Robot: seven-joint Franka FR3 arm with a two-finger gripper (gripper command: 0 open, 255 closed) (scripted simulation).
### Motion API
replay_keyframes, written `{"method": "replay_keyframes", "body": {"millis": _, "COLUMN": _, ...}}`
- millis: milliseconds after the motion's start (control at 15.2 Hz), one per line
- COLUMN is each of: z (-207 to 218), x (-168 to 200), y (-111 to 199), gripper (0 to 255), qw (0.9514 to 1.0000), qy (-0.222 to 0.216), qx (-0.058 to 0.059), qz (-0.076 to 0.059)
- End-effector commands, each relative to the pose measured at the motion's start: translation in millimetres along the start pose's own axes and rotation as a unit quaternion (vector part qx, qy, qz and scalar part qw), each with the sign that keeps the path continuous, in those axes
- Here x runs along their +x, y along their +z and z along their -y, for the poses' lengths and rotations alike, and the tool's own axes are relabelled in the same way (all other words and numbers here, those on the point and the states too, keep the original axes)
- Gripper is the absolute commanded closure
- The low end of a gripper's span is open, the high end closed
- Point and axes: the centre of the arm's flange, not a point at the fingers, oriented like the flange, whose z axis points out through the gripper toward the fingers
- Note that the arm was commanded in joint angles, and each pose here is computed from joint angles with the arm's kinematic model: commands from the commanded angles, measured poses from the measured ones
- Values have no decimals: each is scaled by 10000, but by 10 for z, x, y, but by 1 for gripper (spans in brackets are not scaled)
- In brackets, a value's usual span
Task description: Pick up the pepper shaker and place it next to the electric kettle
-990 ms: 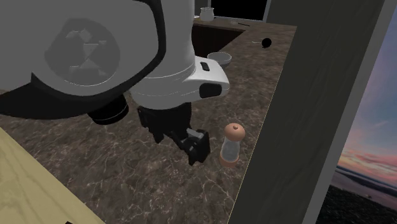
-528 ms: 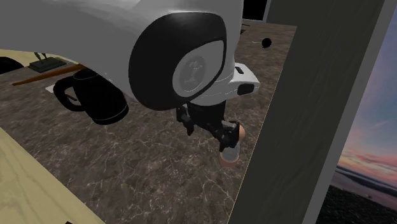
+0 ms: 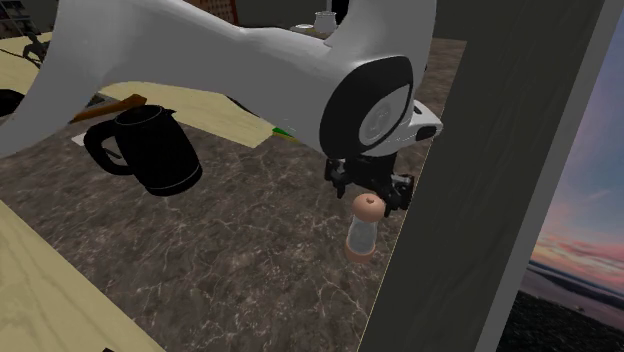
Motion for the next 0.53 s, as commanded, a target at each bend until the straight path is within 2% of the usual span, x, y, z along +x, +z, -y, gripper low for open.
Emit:
{"method": "replay_keyframes", "body": {"millis": 0, "z": -43, "x": 83, "y": 77, "gripper": 0, "qw": 10000, "qy": -23, "qx": -15, "qz": -28}}
{"method": "replay_keyframes", "body": {"millis": 462, "z": -44, "x": 85, "y": 424, "gripper": 0, "qw": 10000, "qy": -23, "qx": -15, "qz": -28}}
